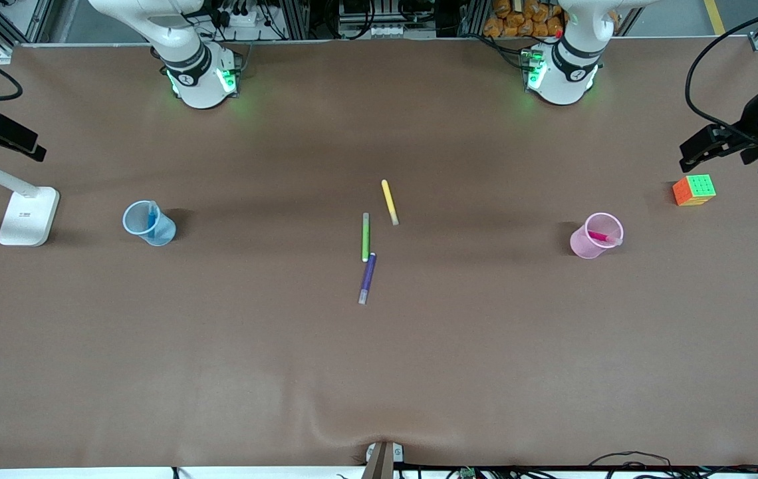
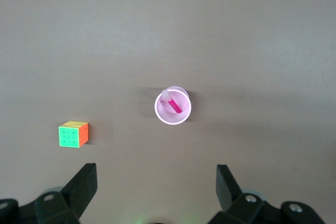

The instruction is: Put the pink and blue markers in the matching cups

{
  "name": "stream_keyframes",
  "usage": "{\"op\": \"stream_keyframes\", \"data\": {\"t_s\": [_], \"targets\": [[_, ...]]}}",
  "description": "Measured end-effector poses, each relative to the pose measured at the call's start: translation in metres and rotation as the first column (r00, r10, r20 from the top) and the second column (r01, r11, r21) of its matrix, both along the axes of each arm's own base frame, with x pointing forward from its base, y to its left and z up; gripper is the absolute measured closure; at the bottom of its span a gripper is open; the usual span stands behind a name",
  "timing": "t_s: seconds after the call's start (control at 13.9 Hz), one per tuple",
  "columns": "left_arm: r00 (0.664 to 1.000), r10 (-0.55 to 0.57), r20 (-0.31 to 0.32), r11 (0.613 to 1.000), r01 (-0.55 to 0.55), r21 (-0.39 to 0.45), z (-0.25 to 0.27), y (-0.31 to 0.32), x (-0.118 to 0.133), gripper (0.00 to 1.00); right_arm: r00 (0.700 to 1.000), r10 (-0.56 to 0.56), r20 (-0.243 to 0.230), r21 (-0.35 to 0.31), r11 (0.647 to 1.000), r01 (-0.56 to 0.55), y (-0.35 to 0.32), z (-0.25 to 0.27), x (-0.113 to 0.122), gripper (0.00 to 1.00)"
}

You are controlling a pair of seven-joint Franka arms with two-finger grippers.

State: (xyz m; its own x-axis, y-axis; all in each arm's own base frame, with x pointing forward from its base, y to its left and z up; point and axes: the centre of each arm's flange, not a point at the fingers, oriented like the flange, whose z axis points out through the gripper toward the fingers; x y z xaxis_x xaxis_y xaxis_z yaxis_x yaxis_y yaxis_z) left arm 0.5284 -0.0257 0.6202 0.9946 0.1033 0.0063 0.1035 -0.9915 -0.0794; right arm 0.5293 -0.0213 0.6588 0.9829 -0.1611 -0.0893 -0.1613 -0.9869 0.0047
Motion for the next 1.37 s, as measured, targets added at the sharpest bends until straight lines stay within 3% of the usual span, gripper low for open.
{"op": "stream_keyframes", "data": {"t_s": [1.37], "targets": [[0.998, -0.070, -0.008, 0.997, 0.070, -0.040, 0.000, -0.015, -0.001, 0.00, 1.000, 0.001, -0.014, 0.001, 1.000, -0.001, 0.001, -0.001, -0.002, 0.00]]}}
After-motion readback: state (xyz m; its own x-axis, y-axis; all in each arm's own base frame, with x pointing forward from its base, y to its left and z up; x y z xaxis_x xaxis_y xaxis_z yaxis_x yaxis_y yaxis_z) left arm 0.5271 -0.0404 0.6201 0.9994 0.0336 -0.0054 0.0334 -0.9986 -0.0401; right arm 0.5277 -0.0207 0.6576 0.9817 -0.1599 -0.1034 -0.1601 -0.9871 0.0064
